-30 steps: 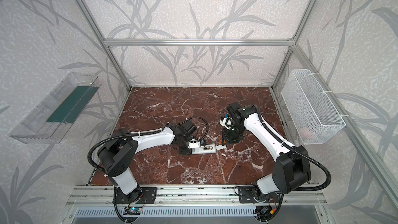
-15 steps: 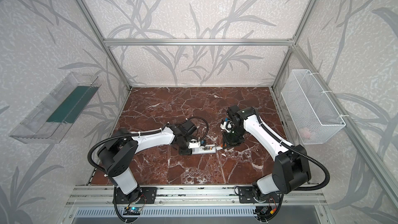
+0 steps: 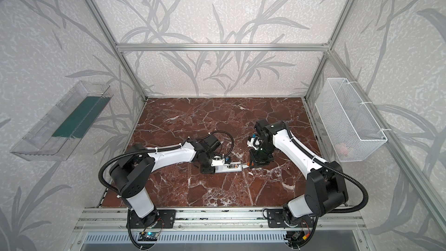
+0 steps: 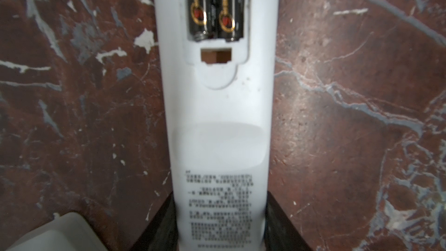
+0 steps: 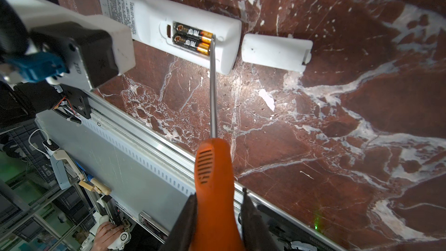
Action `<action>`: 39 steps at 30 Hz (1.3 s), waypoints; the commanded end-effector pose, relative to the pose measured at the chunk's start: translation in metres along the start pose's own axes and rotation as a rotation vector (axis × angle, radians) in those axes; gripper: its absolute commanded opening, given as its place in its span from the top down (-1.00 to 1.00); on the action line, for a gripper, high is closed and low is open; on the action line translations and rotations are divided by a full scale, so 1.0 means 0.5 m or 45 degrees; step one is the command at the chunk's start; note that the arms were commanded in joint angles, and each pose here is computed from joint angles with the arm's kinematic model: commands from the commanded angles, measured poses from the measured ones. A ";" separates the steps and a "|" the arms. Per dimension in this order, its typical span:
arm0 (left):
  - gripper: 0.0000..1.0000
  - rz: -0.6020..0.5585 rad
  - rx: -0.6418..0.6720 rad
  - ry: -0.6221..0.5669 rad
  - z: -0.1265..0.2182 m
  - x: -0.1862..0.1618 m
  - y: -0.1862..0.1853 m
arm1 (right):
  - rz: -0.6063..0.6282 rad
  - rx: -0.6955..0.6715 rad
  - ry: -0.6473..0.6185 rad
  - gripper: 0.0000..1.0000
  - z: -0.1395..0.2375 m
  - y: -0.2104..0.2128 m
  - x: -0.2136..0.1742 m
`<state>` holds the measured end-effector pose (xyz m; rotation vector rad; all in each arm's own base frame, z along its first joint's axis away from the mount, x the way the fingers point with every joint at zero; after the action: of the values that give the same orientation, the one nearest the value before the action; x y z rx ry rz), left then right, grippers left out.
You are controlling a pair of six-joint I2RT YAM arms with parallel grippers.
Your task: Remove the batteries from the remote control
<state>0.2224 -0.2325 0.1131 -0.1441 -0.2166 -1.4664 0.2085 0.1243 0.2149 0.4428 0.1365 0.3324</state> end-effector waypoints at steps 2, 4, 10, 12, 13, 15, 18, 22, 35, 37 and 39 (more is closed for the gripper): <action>0.46 -0.037 -0.095 0.139 -0.033 -0.027 -0.025 | 0.008 0.074 -0.015 1.00 -0.001 0.009 -0.006; 0.46 -0.036 -0.097 0.141 -0.033 -0.027 -0.024 | 0.005 0.128 -0.025 1.00 -0.003 0.013 -0.004; 0.46 -0.036 -0.095 0.141 -0.032 -0.028 -0.024 | 0.001 0.329 -0.081 1.00 0.003 0.036 0.003; 0.46 -0.035 -0.098 0.143 -0.033 -0.028 -0.025 | 0.006 0.372 -0.113 1.00 0.014 0.044 0.003; 0.46 -0.036 -0.098 0.144 -0.034 -0.028 -0.025 | 0.007 0.385 -0.125 1.00 0.019 0.047 0.003; 0.46 -0.035 -0.098 0.143 -0.033 -0.028 -0.025 | 0.006 0.414 -0.151 1.00 0.031 0.051 0.002; 0.46 -0.035 -0.099 0.142 -0.033 -0.028 -0.025 | 0.000 0.446 -0.178 1.00 0.040 0.054 0.001; 0.46 -0.035 -0.101 0.144 -0.033 -0.029 -0.026 | -0.002 0.420 -0.189 1.00 0.045 0.053 0.001; 0.46 -0.023 -0.099 0.136 -0.029 -0.025 -0.025 | -0.467 -0.302 -0.466 1.00 0.109 -0.079 -0.047; 0.46 -0.020 -0.101 0.127 -0.026 -0.023 -0.024 | -0.604 -0.499 -0.641 1.00 0.132 -0.128 -0.060; 0.46 -0.016 -0.106 0.123 -0.023 -0.020 -0.023 | -0.721 -0.700 -0.751 1.00 0.146 -0.171 -0.069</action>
<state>0.2223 -0.2324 0.1136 -0.1412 -0.2093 -1.4635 0.2128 0.0448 0.2472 0.2360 -0.2693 -0.1443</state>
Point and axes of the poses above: each gripper's point midway between its finger pads, its own z axis back along the fingers, its own y axis along the line the jaws close on, x = y × z, the point moved 10 cm from there along z, back along the fingers, and after that the axes turned 3 degrees about z, right-handed, at the moved point
